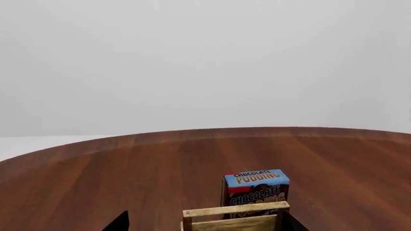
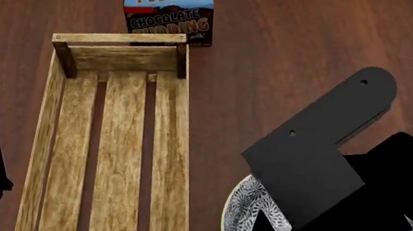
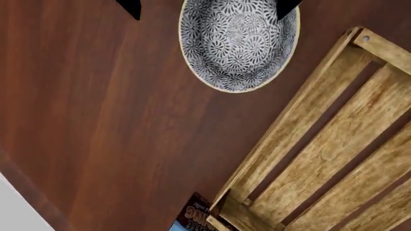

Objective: Stack the left bowl on the right bowl and place them in the tray.

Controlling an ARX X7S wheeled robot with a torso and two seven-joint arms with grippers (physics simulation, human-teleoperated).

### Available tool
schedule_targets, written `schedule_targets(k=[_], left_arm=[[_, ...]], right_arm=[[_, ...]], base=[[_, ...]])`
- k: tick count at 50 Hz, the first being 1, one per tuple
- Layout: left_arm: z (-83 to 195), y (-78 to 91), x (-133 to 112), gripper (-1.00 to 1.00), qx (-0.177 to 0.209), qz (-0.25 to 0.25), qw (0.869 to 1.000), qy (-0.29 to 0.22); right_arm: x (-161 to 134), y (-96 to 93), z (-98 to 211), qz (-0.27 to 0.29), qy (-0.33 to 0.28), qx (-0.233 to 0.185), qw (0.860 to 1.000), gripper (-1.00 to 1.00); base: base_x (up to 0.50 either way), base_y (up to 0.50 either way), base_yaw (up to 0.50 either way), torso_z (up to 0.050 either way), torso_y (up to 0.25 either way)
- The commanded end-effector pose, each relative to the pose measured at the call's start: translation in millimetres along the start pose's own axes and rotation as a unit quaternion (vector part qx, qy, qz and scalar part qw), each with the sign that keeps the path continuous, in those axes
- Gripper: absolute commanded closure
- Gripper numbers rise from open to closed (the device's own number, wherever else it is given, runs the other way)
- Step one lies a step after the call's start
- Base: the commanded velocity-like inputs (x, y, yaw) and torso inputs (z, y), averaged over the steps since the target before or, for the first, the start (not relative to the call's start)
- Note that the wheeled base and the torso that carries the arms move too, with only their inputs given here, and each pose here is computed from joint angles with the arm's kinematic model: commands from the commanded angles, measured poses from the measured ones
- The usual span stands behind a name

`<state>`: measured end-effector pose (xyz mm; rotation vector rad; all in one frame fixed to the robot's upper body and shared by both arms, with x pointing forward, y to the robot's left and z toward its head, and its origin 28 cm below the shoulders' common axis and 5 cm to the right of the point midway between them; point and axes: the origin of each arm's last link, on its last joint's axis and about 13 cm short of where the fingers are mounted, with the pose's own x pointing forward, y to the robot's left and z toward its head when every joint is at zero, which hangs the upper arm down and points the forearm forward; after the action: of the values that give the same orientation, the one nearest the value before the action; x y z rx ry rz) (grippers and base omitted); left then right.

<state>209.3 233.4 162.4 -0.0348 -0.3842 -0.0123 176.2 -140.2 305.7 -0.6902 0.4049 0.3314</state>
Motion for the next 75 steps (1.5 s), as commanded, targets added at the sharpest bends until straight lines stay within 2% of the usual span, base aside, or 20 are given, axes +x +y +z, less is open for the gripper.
schedule_targets(k=[1,27,38,59,75], left_arm=[[1,0.3,0,-1.00,-0.002,0.000,1.000,-0.001],[0,-2.0,-2,-1.00,-0.002,-0.007,1.000,-0.002],[1,-2.9,-2,-1.00,-0.002,-0.007,1.000,-0.002],[1,-1.8,-1,-1.00,-0.003,-0.005,1.000,-0.003],[0,-2.2,-1,-1.00,-0.003,-0.007,1.000,0.000]], right_arm=[[0,1.9,-7,0.053,0.008,-0.003,0.999,-1.00],[43,14.5,-51,0.133,0.008,0.043,0.990,-1.00],[61,21.2,-65,0.136,0.020,0.056,0.989,-1.00],[88,15.4,-64,0.149,0.042,0.049,0.987,-1.00],[116,25.2,-76,0.172,0.069,0.052,0.981,-1.00]], base=[[0.00,0.00,0.00,0.000,0.000],[0.00,0.00,0.00,0.000,0.000],[0.00,0.00,0.00,0.000,0.000],[0.00,0.00,0.00,0.000,0.000],[0.00,0.00,0.00,0.000,0.000]])
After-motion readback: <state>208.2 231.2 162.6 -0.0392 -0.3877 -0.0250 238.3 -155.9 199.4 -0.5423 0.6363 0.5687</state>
